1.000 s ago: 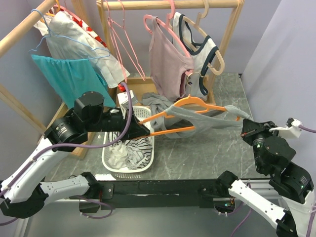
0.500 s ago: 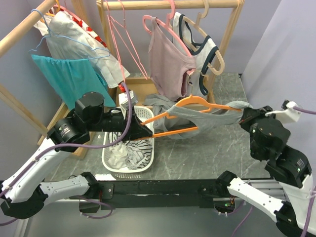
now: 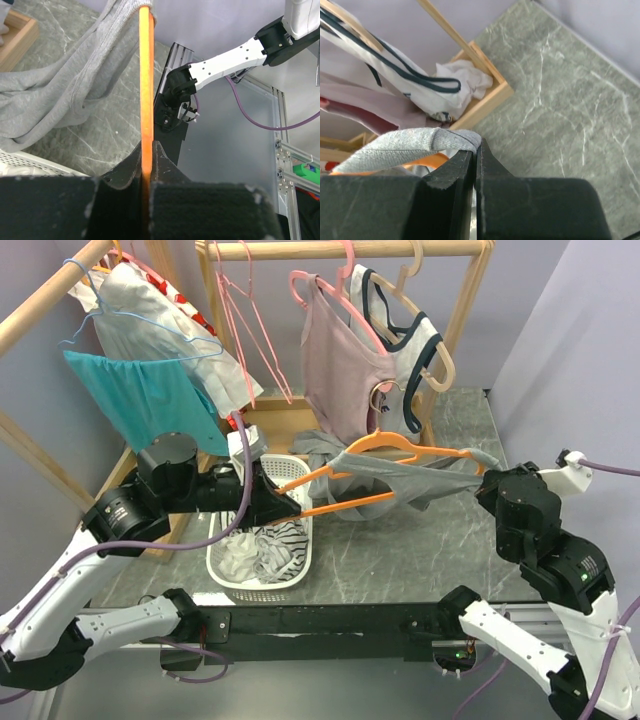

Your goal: Remove the tank top from the hanger

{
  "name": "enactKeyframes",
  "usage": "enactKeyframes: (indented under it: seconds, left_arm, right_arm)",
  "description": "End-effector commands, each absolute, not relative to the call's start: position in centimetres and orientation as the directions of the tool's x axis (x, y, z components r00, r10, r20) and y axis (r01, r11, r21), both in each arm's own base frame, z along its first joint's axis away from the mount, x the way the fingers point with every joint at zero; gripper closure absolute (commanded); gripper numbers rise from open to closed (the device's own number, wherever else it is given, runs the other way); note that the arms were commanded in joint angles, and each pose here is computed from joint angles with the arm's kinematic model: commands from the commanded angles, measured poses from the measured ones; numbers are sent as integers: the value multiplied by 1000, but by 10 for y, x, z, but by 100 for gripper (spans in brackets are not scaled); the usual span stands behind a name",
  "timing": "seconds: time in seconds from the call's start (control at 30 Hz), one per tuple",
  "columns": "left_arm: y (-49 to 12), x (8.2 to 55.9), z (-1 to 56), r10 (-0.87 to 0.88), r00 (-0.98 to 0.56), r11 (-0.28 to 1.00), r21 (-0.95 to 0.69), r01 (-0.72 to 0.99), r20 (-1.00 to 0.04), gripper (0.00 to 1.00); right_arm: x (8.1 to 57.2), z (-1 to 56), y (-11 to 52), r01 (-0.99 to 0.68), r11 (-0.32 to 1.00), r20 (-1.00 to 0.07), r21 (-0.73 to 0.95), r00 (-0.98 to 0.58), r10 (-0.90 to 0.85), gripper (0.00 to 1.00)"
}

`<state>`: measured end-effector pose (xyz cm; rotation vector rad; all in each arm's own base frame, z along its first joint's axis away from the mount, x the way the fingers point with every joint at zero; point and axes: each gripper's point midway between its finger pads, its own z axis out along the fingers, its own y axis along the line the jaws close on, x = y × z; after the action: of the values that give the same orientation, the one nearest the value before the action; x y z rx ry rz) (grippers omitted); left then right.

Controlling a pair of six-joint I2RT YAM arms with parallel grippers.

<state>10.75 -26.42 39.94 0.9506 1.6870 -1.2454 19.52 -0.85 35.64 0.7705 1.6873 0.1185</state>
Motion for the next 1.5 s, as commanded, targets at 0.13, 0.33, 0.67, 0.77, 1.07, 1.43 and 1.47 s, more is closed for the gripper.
enactKeyframes:
  seconds: [0.13, 0.33, 0.67, 0.77, 1.07, 1.43, 1.47]
  left_arm:
    - [-264, 102, 433, 25, -281, 166, -274, 947, -959, 99]
    - [-253, 101, 446, -38, -235, 198, -238, 951, -971, 99]
    - [-248, 105, 450, -67, -213, 235, -223, 946, -975, 99]
    - [-253, 109, 447, -72, -217, 236, -228, 945, -973, 99]
    - [-279, 141, 436, -74, -232, 269, -243, 932, -970, 99]
    - [-313, 164, 395, 8, -295, 275, -281, 919, -955, 99]
    - [-314, 167, 392, 11, -296, 291, -280, 915, -955, 99]
  right_arm:
    - [201, 354, -9, 419, 786, -849, 454, -65, 524, 91]
    - [208, 345, -29, 554, 745, -876, 373, -56, 480, 92]
    - [221, 305, -29, 568, 747, -855, 346, -136, 500, 93]
    - [228, 294, 2, 435, 809, -822, 395, -226, 523, 93]
    - [200, 317, 92, -104, 816, -778, 569, -389, 493, 82]
    - [173, 387, 86, -244, 785, -820, 569, -234, 522, 43]
    - [175, 389, 89, -255, 776, -815, 577, -238, 528, 43]
